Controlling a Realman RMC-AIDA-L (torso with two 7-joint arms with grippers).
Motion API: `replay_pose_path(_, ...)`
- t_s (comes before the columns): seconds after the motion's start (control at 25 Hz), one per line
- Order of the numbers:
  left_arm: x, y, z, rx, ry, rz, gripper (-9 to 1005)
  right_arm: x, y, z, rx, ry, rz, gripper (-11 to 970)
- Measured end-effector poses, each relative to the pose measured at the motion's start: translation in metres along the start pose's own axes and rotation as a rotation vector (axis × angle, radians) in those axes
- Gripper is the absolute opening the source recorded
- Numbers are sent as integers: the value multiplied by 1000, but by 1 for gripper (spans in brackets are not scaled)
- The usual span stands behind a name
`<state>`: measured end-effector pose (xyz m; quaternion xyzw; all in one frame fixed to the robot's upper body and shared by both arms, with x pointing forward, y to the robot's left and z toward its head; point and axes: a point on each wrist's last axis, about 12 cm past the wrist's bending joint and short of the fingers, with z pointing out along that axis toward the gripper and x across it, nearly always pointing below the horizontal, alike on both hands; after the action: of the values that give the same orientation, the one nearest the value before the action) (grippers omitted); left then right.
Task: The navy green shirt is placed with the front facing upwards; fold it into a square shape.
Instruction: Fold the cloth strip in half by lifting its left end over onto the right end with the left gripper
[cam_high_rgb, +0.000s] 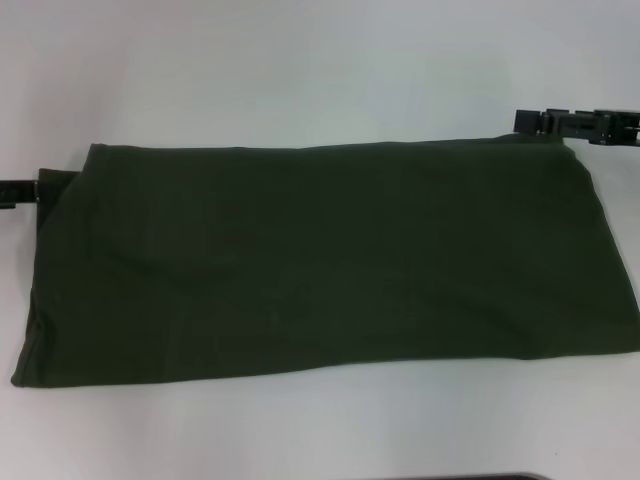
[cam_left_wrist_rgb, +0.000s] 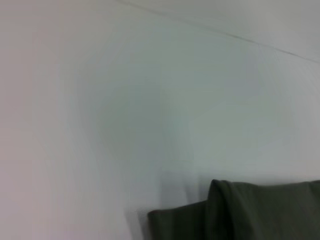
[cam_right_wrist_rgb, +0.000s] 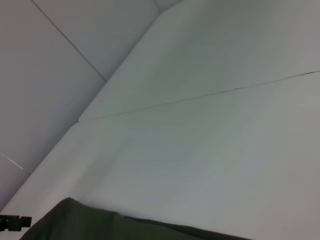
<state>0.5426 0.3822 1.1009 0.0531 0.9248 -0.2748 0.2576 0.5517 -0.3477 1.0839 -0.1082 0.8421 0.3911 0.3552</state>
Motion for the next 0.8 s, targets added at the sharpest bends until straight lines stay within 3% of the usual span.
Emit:
replay_pose_path(0.24,7,0,0,9,50,5,856,2,-1,-2,3,-6,7,945)
replay_pose_path(0.8,3,-9,0,62,40,37,860,-1,0,0,1,-3,-5,945)
